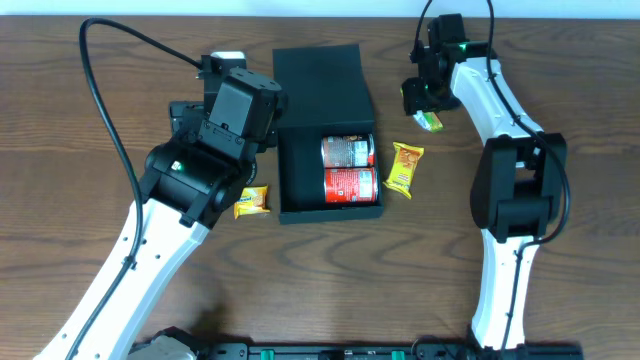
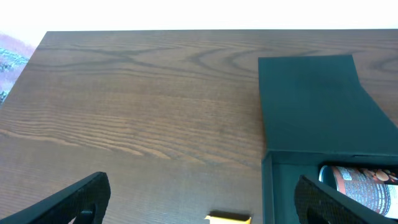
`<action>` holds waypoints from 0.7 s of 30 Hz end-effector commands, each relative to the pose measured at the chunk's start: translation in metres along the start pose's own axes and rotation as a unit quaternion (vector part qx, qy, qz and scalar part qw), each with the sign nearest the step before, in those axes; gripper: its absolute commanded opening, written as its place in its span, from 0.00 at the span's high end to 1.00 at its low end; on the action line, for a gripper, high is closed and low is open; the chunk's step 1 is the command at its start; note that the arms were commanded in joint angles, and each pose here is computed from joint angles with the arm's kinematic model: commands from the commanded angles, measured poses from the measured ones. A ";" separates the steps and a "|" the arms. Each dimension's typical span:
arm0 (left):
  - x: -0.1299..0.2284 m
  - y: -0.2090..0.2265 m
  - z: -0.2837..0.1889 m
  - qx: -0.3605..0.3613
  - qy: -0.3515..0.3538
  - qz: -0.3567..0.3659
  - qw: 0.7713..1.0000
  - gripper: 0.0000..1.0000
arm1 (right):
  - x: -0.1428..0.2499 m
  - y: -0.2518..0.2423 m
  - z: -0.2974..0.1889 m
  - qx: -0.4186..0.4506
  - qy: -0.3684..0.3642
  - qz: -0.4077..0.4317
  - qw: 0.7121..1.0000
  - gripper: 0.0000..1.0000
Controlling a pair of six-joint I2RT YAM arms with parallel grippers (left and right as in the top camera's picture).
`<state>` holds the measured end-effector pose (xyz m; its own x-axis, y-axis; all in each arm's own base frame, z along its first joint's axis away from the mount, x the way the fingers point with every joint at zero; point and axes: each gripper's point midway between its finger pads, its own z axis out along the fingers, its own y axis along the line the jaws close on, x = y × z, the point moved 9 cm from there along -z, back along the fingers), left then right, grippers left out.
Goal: Pack container
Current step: 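Lift the green packet with the right gripper and carry it toward the box, then lower the green packet into the box's left side and open the right gripper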
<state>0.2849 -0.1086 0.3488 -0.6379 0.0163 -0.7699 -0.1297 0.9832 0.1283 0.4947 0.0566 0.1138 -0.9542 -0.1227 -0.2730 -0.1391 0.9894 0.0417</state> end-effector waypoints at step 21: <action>-0.004 0.001 -0.003 0.003 -0.004 -0.003 1.000 0.05 | 0.008 -0.007 0.019 -0.005 0.030 0.004 1.000 0.82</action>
<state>0.2850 -0.1085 0.3488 -0.6380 0.0160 -0.7699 -0.1301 0.9832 0.1283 0.4926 0.0533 0.0992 -0.9644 -0.1293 -0.2308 -0.1432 0.9887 0.0445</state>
